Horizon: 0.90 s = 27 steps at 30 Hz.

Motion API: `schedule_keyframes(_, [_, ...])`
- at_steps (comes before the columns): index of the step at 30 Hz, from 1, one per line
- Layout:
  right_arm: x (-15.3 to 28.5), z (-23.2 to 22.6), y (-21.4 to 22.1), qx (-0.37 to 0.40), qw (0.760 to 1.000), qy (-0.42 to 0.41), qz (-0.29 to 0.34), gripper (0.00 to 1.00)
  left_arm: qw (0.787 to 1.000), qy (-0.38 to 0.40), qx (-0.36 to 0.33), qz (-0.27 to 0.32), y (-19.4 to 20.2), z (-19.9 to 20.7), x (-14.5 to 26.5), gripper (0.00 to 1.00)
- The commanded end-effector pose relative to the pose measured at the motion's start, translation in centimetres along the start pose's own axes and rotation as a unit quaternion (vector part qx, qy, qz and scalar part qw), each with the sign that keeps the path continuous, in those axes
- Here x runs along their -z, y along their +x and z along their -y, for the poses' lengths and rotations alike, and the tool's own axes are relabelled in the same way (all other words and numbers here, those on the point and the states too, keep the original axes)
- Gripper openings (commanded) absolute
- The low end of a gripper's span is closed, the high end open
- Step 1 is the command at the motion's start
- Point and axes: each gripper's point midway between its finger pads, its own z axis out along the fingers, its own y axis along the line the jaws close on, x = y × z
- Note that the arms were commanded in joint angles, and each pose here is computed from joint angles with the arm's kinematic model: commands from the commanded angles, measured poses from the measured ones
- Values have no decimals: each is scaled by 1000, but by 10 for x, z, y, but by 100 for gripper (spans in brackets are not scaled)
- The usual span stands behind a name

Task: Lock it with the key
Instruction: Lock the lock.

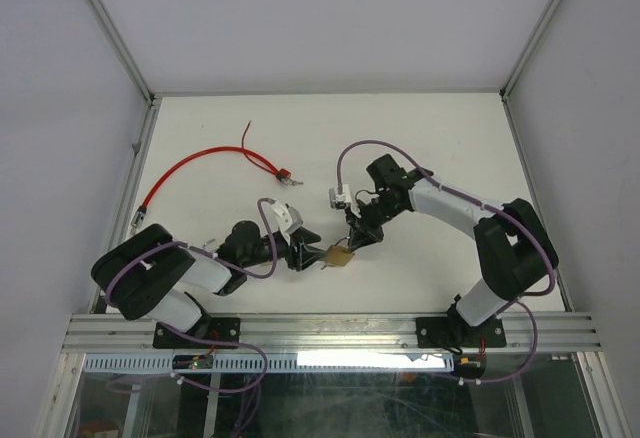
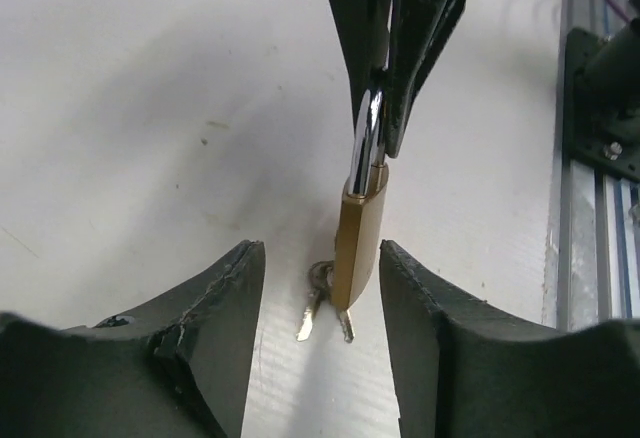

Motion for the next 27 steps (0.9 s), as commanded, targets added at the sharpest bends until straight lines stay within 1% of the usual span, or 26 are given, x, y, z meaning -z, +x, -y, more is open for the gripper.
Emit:
schedule_keyframes(1, [31, -22, -15, -36, 998, -17, 44, 0, 997, -10, 55, 51, -42, 0, -5, 51])
schedule_keyframes(3, [42, -21, -19, -37, 997, -11, 61, 0, 996, -6, 54, 72, -58, 4, 0, 53])
schedule_keyframes(8, [62, -18, -26, -40, 995, 6, 91, 0, 991, -22, 52, 119, -85, 8, 17, 61])
schedule_keyframes(14, [76, -14, -32, -47, 993, 18, 108, 0, 983, -43, 61, 166, -104, 12, 39, 70])
schedule_keyframes(19, [85, -13, -40, -60, 991, 25, 114, 0, 969, -66, 94, 219, -111, 10, 60, 84])
schedule_keyframes(22, [90, -14, -46, -67, 990, 27, 118, 0, 963, -67, 112, 236, -115, 11, 65, 91])
schedule_keyframes(25, [96, -17, -53, -78, 990, 25, 115, 0, 960, -66, 130, 238, -119, 11, 65, 97])
schedule_keyframes(27, [100, -18, -57, -84, 989, 28, 115, 0, 958, -58, 145, 241, -122, 13, 63, 99])
